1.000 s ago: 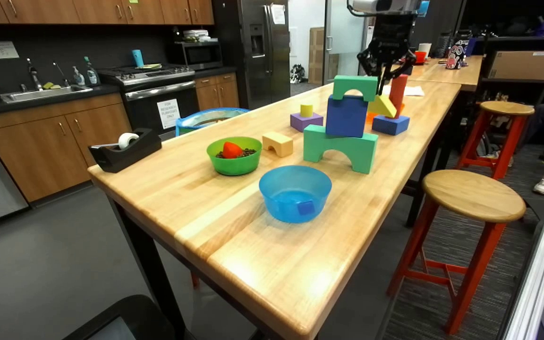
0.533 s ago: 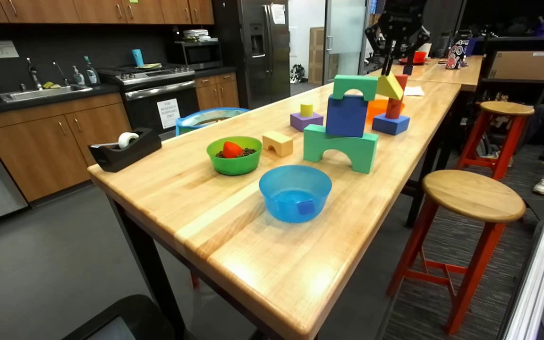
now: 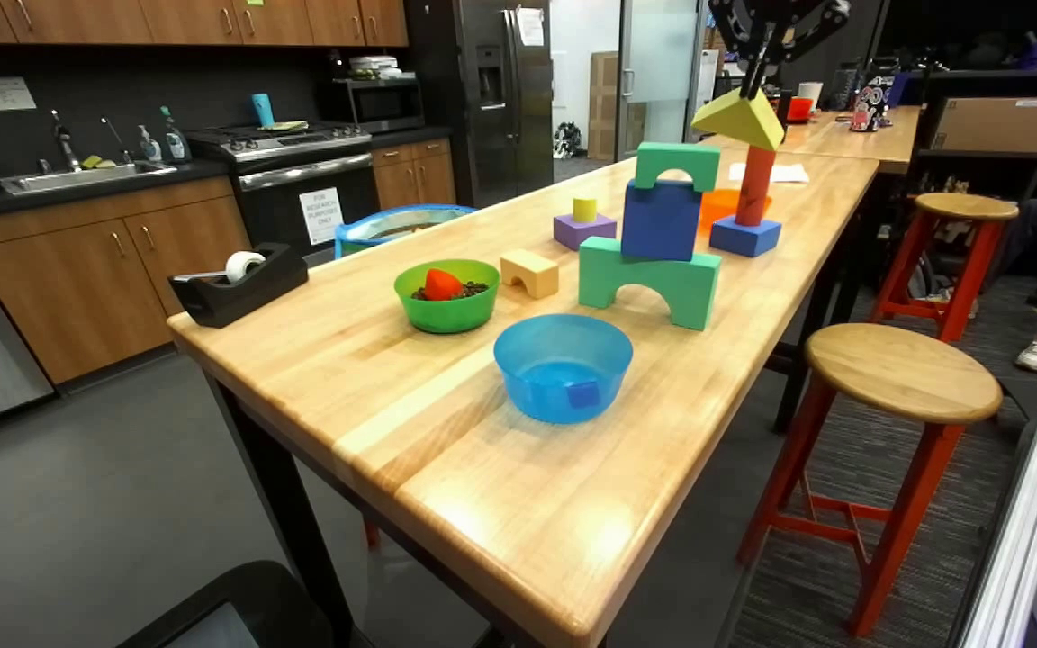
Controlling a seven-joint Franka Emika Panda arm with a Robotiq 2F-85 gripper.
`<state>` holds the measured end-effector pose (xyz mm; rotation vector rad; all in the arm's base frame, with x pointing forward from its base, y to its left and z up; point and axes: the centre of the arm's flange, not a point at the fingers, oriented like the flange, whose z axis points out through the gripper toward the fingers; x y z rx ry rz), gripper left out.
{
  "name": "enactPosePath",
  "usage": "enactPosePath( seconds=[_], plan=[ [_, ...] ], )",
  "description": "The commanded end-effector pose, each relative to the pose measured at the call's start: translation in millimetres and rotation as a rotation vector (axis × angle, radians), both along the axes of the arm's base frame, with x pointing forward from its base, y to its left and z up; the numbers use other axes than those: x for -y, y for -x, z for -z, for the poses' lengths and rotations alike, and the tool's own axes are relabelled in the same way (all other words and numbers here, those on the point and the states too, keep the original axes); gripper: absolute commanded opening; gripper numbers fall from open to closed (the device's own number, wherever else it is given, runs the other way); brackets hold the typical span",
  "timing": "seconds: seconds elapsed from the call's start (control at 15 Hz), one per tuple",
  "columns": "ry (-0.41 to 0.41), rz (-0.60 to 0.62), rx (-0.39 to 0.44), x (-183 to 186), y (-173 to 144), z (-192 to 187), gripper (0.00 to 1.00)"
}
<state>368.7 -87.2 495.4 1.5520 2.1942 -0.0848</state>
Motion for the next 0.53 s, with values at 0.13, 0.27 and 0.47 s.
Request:
enactPosePath(
  seconds=[0.13, 0.27, 0.47],
  plan=[
    [0.064, -0.009, 0.061, -38, 39, -20, 0.01],
    [0.081, -0.011, 0.070, -49, 49, -26, 0.01],
    [0.106, -0.007, 0.077, -64, 61, -30, 0.01]
  ],
)
